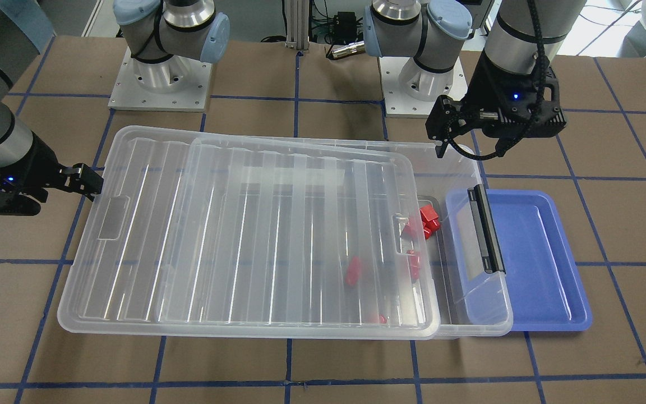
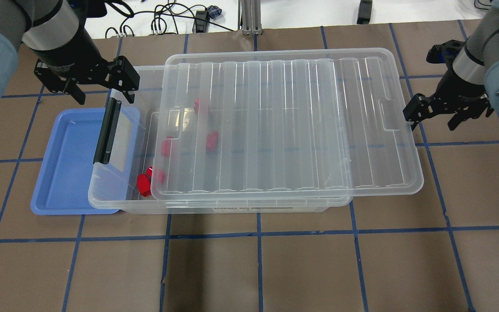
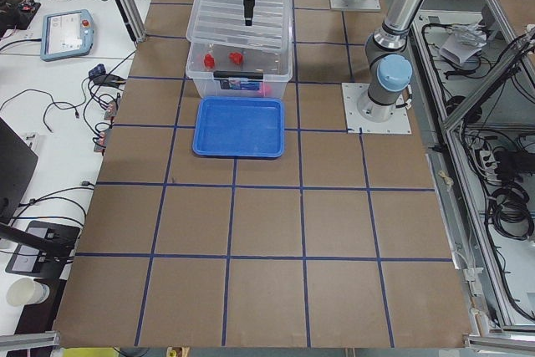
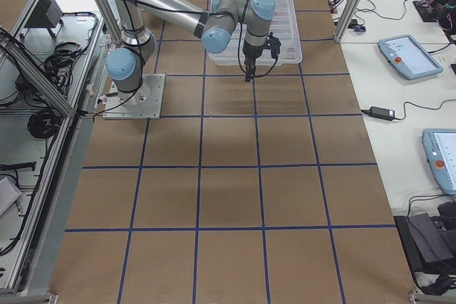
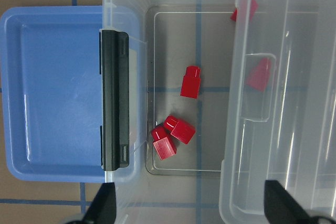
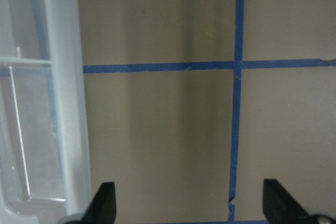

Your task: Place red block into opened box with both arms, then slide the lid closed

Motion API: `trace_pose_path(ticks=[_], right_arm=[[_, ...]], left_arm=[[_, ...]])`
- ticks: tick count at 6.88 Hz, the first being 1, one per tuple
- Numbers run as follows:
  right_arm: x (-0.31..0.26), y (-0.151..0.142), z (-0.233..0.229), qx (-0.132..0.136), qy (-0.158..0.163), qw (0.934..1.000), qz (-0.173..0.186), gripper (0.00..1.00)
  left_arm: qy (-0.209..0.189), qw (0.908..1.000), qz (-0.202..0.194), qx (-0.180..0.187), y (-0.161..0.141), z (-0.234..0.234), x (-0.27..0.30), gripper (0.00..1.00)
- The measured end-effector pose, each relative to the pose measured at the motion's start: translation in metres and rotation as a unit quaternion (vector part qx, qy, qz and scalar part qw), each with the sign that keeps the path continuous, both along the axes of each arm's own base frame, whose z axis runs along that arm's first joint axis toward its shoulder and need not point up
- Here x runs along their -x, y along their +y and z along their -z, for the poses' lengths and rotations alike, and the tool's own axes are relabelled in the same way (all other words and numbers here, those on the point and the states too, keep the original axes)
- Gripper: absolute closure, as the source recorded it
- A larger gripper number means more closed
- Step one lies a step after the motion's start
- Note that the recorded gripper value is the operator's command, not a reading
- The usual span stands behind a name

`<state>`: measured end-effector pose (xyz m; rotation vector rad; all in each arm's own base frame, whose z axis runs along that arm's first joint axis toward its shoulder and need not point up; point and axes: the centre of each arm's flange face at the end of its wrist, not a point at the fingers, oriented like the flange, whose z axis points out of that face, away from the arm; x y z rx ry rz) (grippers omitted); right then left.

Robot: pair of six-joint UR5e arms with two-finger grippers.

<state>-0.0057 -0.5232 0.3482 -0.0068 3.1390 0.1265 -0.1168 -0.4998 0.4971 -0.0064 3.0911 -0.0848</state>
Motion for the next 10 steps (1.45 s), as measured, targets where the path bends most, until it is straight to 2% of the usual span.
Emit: trace_pose_path(ticks=[5,8,10], right_arm=[[-0.078,-0.005,-0.006,0.032,-0.015,0.9977,-0.058,0.00],[-0.084,-0.007,-0.009,0.043,-0.017,0.9970,-0.063,0.00],[-0.078,-0.017,-0.042,0.065,-0.012,0.9960,-0.061,0.00]], left_arm=[[0.000,1.0000,-0.001,-0.001,-0.001,0.001,0.000,0.00],[0.000,1.0000,-0.001,0.000,0.000,0.000,0.000,0.00],[0.000,1.0000,-0.001,0.000,0.000,0.000,0.000,0.00]])
